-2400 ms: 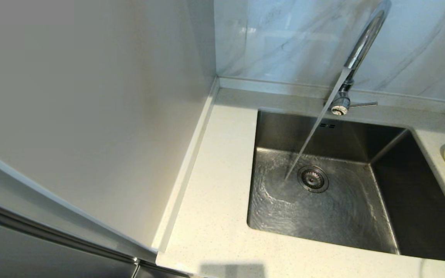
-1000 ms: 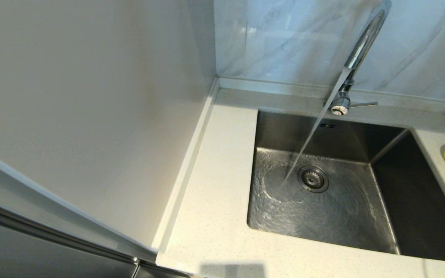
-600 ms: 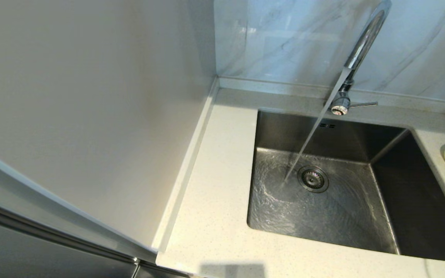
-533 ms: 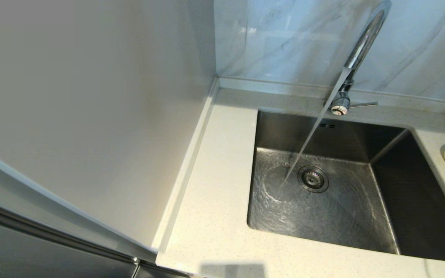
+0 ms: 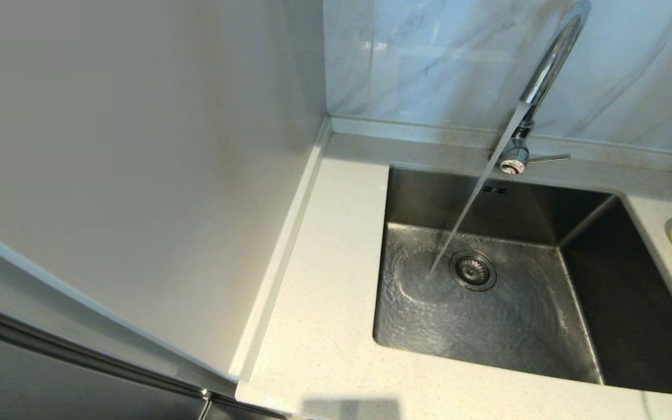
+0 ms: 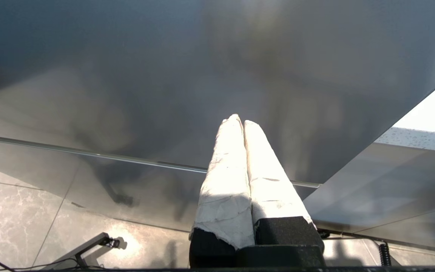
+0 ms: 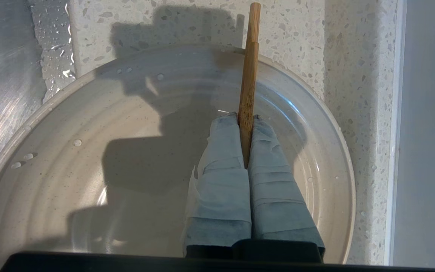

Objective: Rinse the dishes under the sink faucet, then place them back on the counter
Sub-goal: Place the chopsticks on the table, then pick up the bowl

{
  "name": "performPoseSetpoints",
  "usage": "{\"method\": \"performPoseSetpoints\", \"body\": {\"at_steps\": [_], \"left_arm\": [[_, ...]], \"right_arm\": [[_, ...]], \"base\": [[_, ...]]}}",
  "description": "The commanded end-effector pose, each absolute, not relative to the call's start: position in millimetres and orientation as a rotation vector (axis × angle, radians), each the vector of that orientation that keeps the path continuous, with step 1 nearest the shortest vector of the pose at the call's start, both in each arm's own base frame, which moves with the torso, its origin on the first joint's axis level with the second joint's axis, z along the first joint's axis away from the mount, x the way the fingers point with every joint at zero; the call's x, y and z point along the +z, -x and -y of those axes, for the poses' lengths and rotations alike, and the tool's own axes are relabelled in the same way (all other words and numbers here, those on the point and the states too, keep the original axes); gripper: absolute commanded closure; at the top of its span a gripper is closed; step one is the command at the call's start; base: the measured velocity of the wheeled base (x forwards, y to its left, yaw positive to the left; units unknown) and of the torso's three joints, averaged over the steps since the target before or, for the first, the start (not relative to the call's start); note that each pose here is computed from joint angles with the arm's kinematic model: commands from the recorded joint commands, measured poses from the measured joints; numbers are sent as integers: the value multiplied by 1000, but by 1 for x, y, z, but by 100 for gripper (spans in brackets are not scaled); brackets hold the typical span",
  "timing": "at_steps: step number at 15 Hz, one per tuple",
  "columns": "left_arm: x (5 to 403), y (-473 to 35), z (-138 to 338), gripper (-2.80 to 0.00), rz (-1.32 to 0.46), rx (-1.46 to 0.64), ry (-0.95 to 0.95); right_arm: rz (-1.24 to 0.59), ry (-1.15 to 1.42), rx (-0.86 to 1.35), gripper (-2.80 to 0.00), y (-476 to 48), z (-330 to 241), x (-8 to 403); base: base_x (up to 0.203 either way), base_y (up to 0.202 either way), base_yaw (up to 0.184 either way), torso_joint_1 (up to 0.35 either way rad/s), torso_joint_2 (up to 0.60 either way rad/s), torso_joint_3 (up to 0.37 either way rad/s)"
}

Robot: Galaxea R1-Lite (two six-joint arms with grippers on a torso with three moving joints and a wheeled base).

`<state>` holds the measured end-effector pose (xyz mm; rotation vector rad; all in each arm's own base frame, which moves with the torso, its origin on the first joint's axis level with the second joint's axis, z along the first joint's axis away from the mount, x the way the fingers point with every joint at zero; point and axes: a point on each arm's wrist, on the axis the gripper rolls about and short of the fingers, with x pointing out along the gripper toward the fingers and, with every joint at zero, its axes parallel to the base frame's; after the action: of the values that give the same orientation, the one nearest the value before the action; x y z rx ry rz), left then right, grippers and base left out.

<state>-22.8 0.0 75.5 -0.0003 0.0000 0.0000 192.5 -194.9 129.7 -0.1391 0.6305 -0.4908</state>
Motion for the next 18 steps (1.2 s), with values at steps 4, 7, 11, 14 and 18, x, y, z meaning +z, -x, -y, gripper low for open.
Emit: {"method": "performPoseSetpoints", "body": {"at_steps": [4, 7, 11, 14, 18], "left_arm": [[75, 23, 0, 0, 0, 0, 2], [75, 23, 0, 0, 0, 0, 1], [75, 23, 0, 0, 0, 0, 1], [75, 23, 0, 0, 0, 0, 2], [75, 23, 0, 0, 0, 0, 2]], "right_arm": [[-629, 140, -487, 0, -193, 195, 130], [-629, 139, -489, 0, -192, 195, 130], [-629, 140, -488, 0, -192, 194, 130], [-627, 141, -488, 0, -192, 194, 130], [-632, 144, -485, -280, -191, 192, 129]], "base": [[0, 0, 0, 0, 0, 0], [0, 0, 0, 0, 0, 0], [0, 0, 0, 0, 0, 0], [0, 0, 0, 0, 0, 0], [0, 0, 0, 0, 0, 0]]}}
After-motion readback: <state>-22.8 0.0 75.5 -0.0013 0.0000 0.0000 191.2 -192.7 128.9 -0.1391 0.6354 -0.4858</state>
